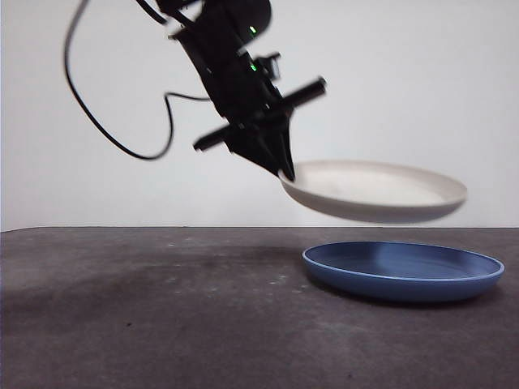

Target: Pick up the white plate, put it on the blue plate, put it on desk

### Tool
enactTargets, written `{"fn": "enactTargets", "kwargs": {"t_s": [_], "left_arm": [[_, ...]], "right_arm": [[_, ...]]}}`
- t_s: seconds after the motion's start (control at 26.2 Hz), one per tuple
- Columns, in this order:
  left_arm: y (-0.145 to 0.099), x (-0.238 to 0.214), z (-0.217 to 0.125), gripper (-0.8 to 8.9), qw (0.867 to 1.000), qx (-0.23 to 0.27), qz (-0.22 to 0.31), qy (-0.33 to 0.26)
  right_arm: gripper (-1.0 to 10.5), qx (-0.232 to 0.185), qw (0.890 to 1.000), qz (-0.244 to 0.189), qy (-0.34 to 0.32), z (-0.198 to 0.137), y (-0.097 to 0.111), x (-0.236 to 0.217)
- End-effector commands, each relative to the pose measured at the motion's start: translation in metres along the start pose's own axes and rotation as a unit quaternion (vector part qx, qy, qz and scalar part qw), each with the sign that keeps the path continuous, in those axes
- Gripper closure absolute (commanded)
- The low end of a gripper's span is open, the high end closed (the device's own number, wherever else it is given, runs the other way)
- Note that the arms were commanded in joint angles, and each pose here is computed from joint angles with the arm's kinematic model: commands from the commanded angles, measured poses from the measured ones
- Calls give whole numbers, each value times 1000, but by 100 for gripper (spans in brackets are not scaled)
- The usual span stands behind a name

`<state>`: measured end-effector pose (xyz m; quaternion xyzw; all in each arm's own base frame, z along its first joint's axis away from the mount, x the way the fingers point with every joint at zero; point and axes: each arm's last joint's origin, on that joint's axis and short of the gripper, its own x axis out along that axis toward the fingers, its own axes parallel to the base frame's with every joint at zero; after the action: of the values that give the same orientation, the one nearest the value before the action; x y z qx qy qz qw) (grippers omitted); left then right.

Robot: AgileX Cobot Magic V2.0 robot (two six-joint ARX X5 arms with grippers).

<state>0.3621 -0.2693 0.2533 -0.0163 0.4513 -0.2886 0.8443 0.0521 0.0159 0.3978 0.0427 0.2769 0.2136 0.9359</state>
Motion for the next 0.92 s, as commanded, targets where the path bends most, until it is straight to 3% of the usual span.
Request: {"fn": "enactTargets", "kwargs": {"t_s": [0.04,0.57,0.61,0.76,0.92], "left_arm": [[-7,20,2,804,1000,4,-4,7],[-16,59,-18,804,998,21,-3,56],[-17,59,-19,789,998,22,-3,59],[-23,59,-20,557,998,27,-7,60],[-24,56,-18,526,998,27,-6,64]], "right_arm": [[524,1,1000,-1,-9,4,2,-5],[524,3,1000,-19,-4,2,1,-5],[524,3,1000,-19,-3,2,1,-5],[524,3,1000,-19,-3,2,1,-5],[524,3,1000,-19,-2,2,1,-5]]}}
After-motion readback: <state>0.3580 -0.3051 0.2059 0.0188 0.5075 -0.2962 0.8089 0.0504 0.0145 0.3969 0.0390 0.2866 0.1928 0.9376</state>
